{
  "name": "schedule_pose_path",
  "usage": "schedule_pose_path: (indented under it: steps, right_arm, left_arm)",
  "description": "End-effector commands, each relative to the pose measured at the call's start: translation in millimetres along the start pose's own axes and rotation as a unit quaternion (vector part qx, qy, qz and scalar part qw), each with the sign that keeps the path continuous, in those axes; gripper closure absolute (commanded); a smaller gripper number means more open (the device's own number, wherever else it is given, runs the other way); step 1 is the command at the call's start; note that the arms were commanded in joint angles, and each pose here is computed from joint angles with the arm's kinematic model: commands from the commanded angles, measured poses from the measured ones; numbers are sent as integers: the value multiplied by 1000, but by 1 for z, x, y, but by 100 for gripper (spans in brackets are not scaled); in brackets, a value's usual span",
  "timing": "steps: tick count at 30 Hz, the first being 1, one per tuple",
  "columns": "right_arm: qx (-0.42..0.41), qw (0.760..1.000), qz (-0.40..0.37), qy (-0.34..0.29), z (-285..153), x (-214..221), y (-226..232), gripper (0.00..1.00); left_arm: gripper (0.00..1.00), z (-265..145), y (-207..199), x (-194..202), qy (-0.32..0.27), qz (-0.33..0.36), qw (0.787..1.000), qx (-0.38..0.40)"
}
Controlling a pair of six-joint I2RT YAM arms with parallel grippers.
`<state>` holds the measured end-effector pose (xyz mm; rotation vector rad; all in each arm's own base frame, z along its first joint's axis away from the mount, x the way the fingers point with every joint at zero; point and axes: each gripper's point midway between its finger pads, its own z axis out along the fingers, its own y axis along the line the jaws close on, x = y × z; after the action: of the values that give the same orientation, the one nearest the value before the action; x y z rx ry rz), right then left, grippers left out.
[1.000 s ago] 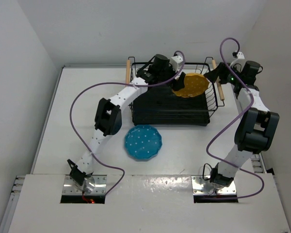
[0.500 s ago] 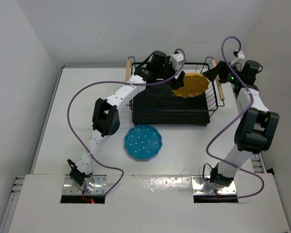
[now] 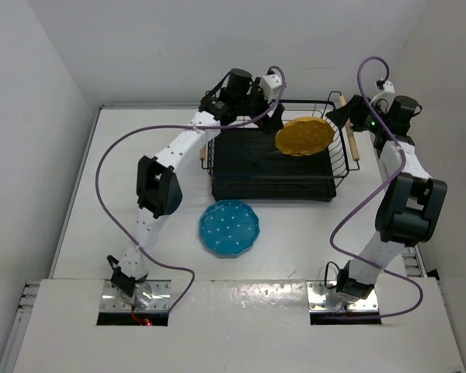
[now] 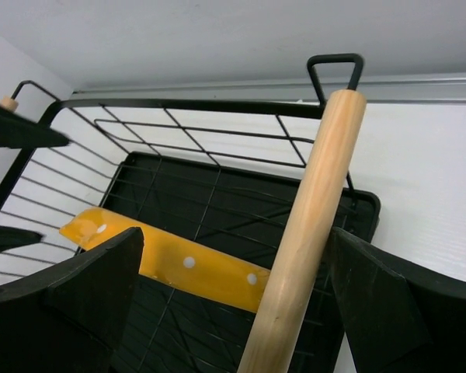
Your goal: Load the plates into the dish rack
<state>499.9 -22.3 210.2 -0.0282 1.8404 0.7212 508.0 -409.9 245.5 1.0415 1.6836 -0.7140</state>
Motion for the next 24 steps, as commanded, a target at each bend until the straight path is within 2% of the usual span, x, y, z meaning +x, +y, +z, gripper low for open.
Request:
schedule_pose_path:
  steps: [1, 3, 6, 8, 10, 12, 13, 15, 16, 17, 18, 19, 20, 21, 22, 24]
  right_arm:
    - [13, 996, -52, -69, -15, -56, 17, 0]
    - [42, 995, -53, -79, -19, -61, 12, 0]
    - [89, 991, -43, -93, -29, -74, 9, 0]
    - [109, 988, -62, -90, -36, -79, 14, 0]
    - [168, 980, -68, -85, -47, -90, 15, 0]
    - [206, 969, -114, -78, -50, -101, 24, 0]
    - [264, 955, -124, -60, -66, -102, 19, 0]
    - [291, 942, -157, -54, -77, -108, 46, 0]
    - [324, 927, -178, -56, -87, -112, 46, 0]
    - [320, 920, -216, -66, -97, -117, 72, 0]
    - [353, 898, -253, -65, -105, -119, 78, 0]
    - [350, 894, -274, -49, -100, -102, 83, 0]
    - [333, 882, -331, -46, -101, -103, 109, 0]
    - [355, 869, -343, -42, -108, -102, 112, 0]
    - [345, 869, -354, -37, -107, -99, 125, 0]
    - [319, 878, -356, -18, -103, -88, 139, 0]
  left_arm:
    - [0, -62, -1, -62, -38, 57, 998, -6]
    - [0, -90, 4, -77, -36, 91, 995, -36]
    - [0, -133, 19, -89, -29, 99, 991, -89]
    - [2, -157, 34, -88, -22, 81, 989, -125]
    - [2, -185, 48, -88, -14, 61, 982, -178]
    - [2, -211, 65, -83, -8, 31, 975, -221]
    - [2, -221, 74, -68, 10, 14, 970, -244]
    - [2, -259, 85, -67, 5, -10, 959, -282]
    - [2, -266, 87, -48, 24, -28, 957, -287]
    - [2, -293, 91, -47, 22, -34, 951, -307]
    - [2, -304, 92, -40, 24, -46, 947, -317]
    - [2, -309, 92, -16, 44, -65, 944, -321]
    - [3, -323, 97, -5, 51, -75, 938, -334]
    - [3, -338, 89, -7, 45, -74, 936, -342]
    - [3, -339, 85, 17, 66, -89, 934, -340]
    - [4, -353, 73, 25, 72, -78, 933, -344]
